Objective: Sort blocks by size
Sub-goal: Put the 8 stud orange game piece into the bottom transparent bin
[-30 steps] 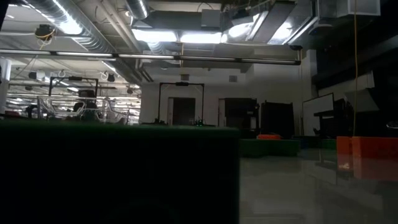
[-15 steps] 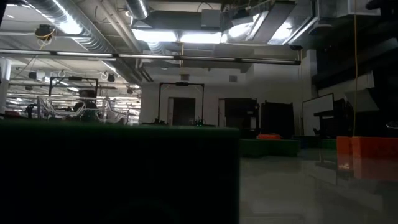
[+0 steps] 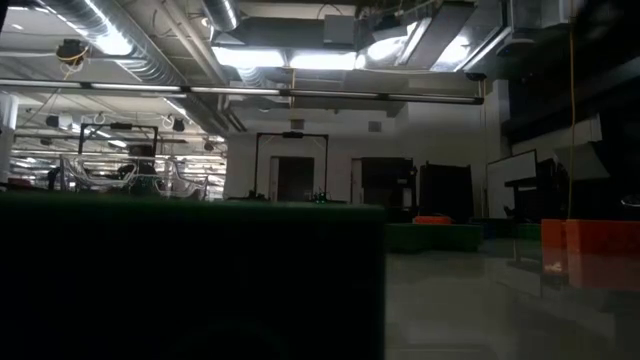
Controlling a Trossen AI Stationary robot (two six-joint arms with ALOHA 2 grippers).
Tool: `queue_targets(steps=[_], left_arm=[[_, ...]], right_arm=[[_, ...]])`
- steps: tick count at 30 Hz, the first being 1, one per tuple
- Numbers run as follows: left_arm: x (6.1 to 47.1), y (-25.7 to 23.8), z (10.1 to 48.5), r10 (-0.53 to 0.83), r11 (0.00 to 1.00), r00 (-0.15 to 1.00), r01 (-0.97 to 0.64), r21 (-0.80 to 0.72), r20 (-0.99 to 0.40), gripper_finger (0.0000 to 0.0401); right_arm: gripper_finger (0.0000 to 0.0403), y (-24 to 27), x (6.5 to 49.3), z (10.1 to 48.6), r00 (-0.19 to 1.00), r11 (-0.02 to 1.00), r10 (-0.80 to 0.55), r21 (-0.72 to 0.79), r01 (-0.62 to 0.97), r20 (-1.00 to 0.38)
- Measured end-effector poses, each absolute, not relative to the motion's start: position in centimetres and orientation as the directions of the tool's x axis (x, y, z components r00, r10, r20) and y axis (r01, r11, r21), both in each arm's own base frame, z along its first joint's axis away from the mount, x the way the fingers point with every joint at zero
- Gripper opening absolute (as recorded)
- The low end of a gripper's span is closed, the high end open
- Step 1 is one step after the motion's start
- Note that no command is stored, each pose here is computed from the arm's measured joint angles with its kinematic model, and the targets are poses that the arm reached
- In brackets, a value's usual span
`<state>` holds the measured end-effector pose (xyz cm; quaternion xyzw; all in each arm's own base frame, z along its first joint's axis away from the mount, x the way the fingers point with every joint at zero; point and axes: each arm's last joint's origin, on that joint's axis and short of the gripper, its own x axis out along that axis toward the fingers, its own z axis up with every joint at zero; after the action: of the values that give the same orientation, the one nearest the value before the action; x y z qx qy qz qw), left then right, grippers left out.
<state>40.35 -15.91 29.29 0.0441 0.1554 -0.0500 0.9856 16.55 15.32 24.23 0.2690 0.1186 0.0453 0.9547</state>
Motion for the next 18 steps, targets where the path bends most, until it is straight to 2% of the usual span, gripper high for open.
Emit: queue_targets(steps=[4, 8, 10, 18], left_arm=[[40.0, -16.7, 29.3, -0.104, 0.987, 0.944, 0.137, 0.085, -0.315, 0.0140], [39.5, -17.9, 29.2, -0.131, 0.977, 0.939, 0.176, 0.118, -0.317, 0.0140], [39.2, -18.5, 29.3, -0.144, 0.972, 0.939, 0.194, 0.133, -0.312, 0.0140], [39.1, -19.2, 30.1, -0.167, 0.946, 0.958, 0.222, 0.235, -0.233, 0.0140]], right_arm=[[0.0172, 12.8, 19.1, 24.6, 0.953, 0.875, 0.236, 0.467, -0.124, -0.191], [0.0172, 11.7, 20.2, 26.4, 0.885, 0.826, 0.465, 0.367, -0.427, -0.018], [0.0172, 11.5, 20.3, 26.7, 0.830, 0.787, 0.558, 0.306, -0.536, 0.019], [0.0172, 11.4, 21.4, 25.3, 0.794, 0.769, 0.605, 0.292, -0.568, -0.050]])
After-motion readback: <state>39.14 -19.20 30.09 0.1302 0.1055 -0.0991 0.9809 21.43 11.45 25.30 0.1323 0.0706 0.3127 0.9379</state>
